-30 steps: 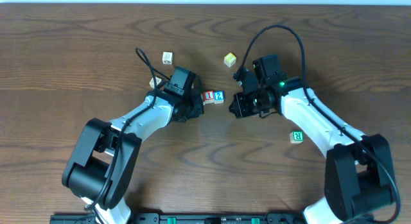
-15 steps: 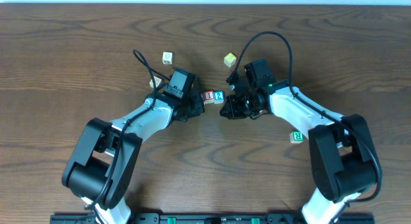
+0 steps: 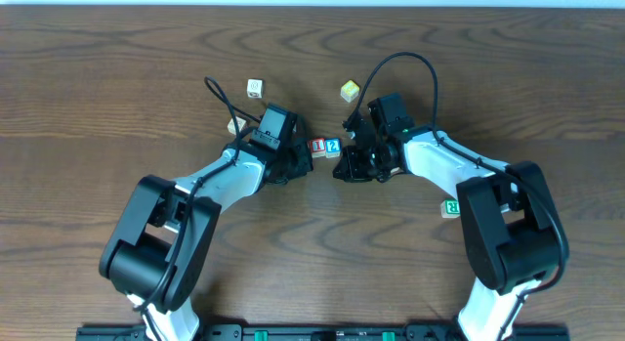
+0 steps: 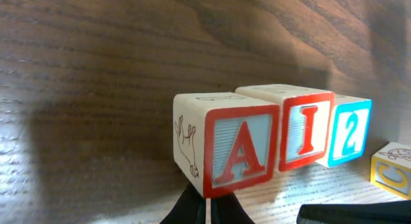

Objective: Spell out Ai2

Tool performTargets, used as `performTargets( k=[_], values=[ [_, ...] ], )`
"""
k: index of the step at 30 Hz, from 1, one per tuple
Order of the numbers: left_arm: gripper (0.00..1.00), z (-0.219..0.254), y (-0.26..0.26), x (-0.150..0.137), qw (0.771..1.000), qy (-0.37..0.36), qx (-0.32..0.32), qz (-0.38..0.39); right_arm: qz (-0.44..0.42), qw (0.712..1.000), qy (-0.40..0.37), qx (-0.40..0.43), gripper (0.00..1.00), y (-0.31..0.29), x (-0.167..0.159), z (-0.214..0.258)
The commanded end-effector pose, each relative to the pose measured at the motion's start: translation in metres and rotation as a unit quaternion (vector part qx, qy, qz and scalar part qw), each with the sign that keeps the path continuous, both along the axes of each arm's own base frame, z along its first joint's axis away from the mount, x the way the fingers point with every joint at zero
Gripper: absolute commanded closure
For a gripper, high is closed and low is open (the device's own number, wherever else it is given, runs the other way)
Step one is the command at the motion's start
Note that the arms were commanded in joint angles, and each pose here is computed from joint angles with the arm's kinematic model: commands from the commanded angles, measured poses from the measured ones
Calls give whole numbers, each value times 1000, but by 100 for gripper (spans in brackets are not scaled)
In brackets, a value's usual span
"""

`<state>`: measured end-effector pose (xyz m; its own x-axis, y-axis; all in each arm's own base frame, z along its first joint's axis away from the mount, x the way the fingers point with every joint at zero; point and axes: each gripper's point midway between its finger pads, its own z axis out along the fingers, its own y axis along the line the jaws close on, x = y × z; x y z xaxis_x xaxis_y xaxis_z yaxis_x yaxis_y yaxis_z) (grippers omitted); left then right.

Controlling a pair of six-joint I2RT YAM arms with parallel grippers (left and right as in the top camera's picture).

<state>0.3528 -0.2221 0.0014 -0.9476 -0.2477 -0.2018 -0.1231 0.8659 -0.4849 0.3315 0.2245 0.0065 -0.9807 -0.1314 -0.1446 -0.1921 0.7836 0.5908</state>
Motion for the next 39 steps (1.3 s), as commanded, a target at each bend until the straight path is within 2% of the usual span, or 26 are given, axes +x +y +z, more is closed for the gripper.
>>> performTargets(
  k=[1, 23, 39],
  values=[
    [94, -11, 1, -6, 1000, 18, 0, 1, -1, 1000, 16, -2, 99, 2, -5, -9],
    [94, -17, -1, 0, 1000, 12, -3, 5, -24, 1000, -14, -15, 98, -1, 12, -10],
    [94, -17, -1, -1, 1000, 13, -4, 4, -25, 999, -13, -25, 98, 11, 7, -12]
  ],
)
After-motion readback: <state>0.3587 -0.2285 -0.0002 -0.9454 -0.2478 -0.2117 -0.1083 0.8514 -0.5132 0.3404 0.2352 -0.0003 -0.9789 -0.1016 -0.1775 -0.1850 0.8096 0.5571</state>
